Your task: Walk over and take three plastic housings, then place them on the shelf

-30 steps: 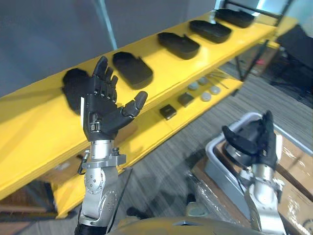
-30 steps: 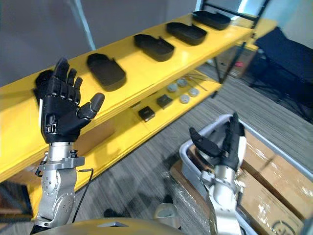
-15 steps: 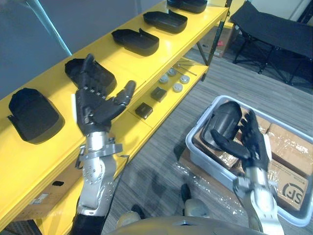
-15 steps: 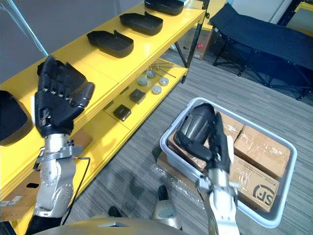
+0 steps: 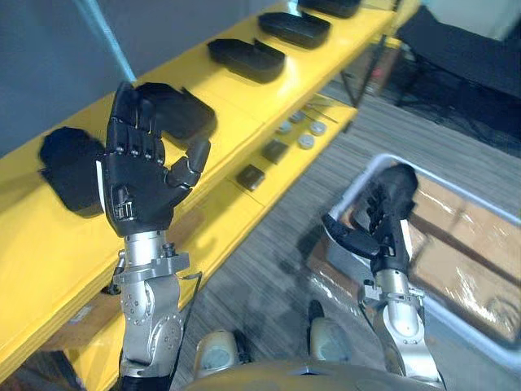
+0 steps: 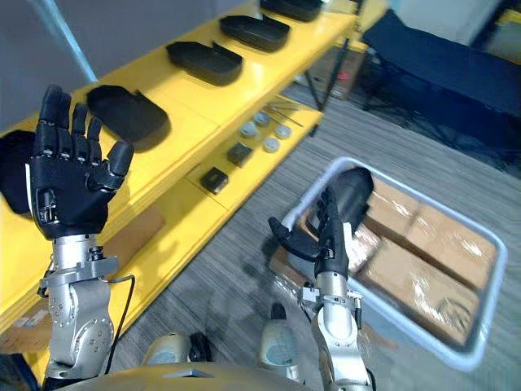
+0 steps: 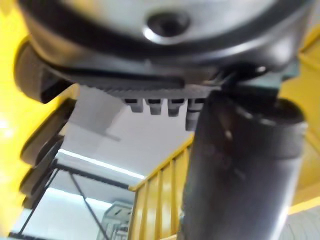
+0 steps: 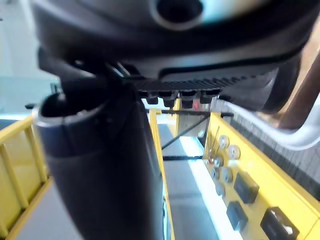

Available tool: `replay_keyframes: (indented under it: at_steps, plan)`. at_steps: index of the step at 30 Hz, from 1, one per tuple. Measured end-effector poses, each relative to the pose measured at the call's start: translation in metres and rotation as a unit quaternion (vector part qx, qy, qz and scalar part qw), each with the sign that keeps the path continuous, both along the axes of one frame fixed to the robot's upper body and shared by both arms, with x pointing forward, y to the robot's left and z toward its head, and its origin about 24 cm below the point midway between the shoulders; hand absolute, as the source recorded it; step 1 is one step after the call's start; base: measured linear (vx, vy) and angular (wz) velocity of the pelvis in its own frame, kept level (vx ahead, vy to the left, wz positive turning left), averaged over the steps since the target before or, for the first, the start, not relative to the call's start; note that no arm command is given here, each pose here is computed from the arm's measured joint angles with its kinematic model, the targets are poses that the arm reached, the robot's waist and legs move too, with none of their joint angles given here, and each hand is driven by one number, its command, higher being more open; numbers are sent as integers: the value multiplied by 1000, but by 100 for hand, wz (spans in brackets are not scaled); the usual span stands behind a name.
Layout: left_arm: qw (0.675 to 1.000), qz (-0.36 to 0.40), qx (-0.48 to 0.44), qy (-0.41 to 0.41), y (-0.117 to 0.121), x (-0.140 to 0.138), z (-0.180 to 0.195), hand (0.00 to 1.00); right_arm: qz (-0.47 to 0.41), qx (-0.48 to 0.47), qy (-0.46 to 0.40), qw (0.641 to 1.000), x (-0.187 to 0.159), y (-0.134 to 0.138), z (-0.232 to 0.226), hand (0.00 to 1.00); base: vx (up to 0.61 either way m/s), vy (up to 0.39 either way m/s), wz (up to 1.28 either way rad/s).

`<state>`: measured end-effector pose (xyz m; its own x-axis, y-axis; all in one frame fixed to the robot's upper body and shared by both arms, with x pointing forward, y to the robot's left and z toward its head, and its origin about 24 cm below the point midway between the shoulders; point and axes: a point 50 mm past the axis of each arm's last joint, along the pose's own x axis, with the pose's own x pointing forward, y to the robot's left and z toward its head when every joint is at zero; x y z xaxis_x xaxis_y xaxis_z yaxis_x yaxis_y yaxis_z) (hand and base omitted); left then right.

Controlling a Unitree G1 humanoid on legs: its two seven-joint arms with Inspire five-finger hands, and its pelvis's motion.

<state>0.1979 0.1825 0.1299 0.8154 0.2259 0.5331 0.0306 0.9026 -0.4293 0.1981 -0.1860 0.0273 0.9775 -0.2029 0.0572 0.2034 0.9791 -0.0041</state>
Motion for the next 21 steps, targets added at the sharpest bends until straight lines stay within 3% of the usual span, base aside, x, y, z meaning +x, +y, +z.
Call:
replay_keyframes:
  at_steps: [6,11,16,21]
  plan:
    - [1000,-24,-15,10,0,-3,-9,100,53,12,-28,998,15,33,3,100,-191,-11,-79]
    - [996,-66,-33,48,-12,-4,-27,100,103,17,-2,994,11,51,-4,100,-197,-346,-66]
    - [987,-89,-71,113,-29,-12,-53,100,112,-22,39,993,1,29,-15,100,-143,-346,-55]
    - [984,-111,-76,117,-37,-14,-55,100,84,-45,52,994,0,5,-15,100,-35,-50,-34]
